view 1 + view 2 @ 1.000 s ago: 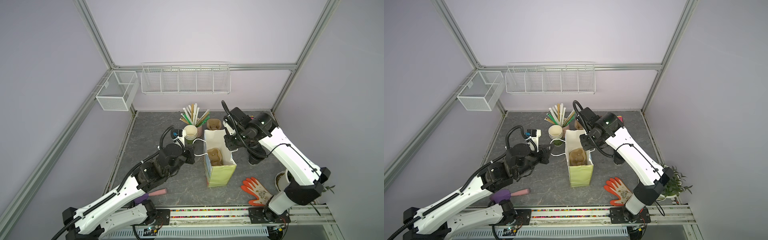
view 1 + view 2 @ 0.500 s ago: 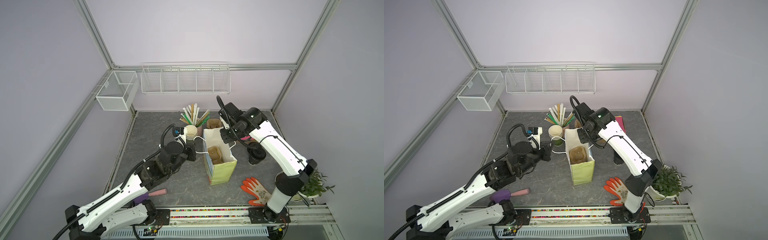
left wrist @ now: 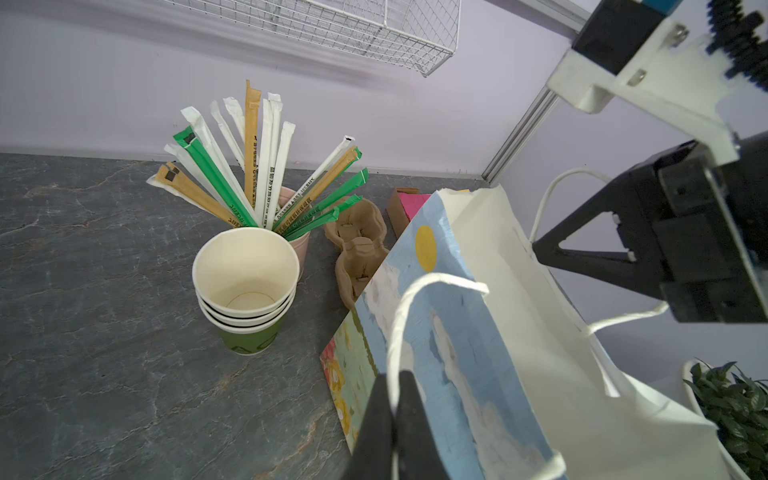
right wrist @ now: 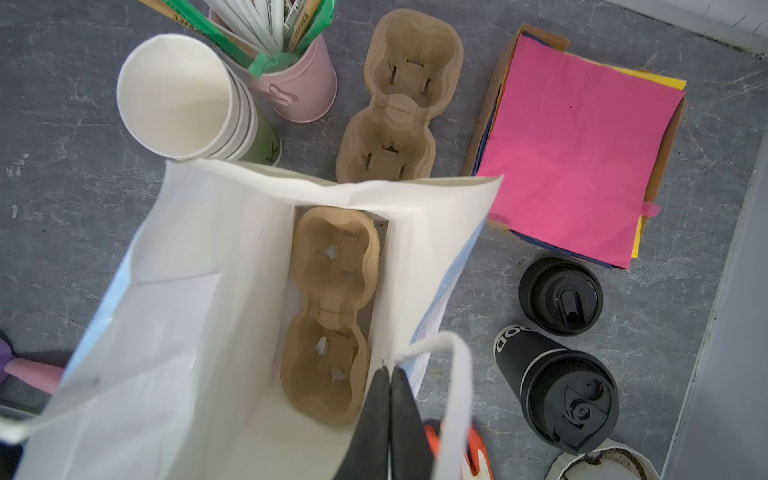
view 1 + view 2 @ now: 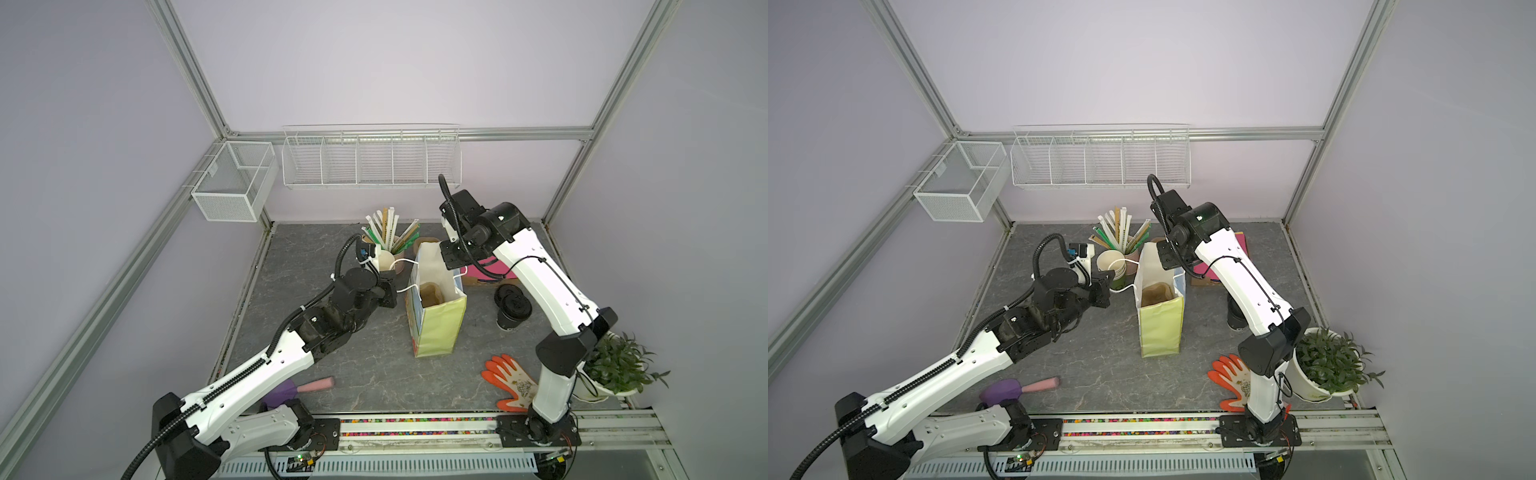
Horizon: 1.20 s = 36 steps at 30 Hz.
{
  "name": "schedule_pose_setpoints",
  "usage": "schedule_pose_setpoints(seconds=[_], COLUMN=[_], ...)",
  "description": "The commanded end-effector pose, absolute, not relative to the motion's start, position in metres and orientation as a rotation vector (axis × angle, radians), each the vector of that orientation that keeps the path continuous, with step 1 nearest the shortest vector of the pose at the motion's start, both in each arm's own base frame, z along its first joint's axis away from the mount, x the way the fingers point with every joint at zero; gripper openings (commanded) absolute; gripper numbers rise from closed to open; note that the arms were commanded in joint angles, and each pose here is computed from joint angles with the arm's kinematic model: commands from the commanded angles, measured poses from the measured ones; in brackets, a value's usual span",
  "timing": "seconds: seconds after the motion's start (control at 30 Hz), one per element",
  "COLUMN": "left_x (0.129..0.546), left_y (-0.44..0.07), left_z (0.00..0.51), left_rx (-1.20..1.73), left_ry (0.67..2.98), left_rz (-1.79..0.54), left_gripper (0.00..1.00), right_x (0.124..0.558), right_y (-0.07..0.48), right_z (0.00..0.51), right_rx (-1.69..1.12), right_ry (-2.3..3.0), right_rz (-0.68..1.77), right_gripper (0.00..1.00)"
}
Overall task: Pack the takeout coffee
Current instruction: 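Lift the right gripper out of the bag while the left keeps holding the handle, then move the right gripper toward the black coffee cups beside the pink paper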
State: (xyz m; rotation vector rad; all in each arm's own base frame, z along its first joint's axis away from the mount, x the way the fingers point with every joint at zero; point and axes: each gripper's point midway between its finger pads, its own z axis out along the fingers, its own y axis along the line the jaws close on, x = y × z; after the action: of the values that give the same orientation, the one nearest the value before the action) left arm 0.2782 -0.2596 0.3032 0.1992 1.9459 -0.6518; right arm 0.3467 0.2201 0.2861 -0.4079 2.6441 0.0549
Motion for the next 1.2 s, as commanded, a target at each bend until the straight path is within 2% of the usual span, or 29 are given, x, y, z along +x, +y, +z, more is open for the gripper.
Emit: schedule_pose_setpoints(seconds=[0.0, 0.37, 0.47, 0.73, 0.87, 1.0, 1.1, 1.17], left_x=[0.283, 0.282, 0.28, 0.272, 0.267, 0.262, 0.258, 0.255], left_y=[-0.264, -0.258, -0.255, -0.247, -0.246, -0.244, -0.241, -0.238], left_z=[0.326, 0.318, 0.32, 0.322, 0.33, 0.341, 0.347, 0.348], left_rx=[0.203, 0.194, 0.187, 0.163, 0.166, 0.168, 0.174, 0.172], left_ry=[1.888, 1.902, 1.901, 1.906, 1.901, 1.886, 1.883, 1.88], left_rz=[-0.676, -0.648, -0.653, -0.676, -0.702, -0.728, -0.739, -0.746], left_gripper=[0.0, 0.0, 0.0, 0.0, 0.21, 0.33, 0.38, 0.38], right_x=[0.355, 0.349, 0.342, 0.322, 0.315, 0.309, 0.305, 0.302], right_y=[0.226, 0.221, 0.222, 0.219, 0.215, 0.217, 0.21, 0.206], right_z=[0.294, 0.307, 0.314, 0.331, 0.347, 0.371, 0.391, 0.396], right_rx=[-0.456, -0.481, -0.485, -0.489, -0.486, -0.49, -0.467, -0.441], right_ry=[2.611, 2.582, 2.577, 2.557, 2.513, 2.445, 2.393, 2.374], right_rz=[0.09, 0.099, 0.145, 0.225, 0.252, 0.317, 0.325, 0.33], right_gripper=[0.08, 0.17, 0.32, 0.59, 0.76, 0.89, 0.95, 0.92])
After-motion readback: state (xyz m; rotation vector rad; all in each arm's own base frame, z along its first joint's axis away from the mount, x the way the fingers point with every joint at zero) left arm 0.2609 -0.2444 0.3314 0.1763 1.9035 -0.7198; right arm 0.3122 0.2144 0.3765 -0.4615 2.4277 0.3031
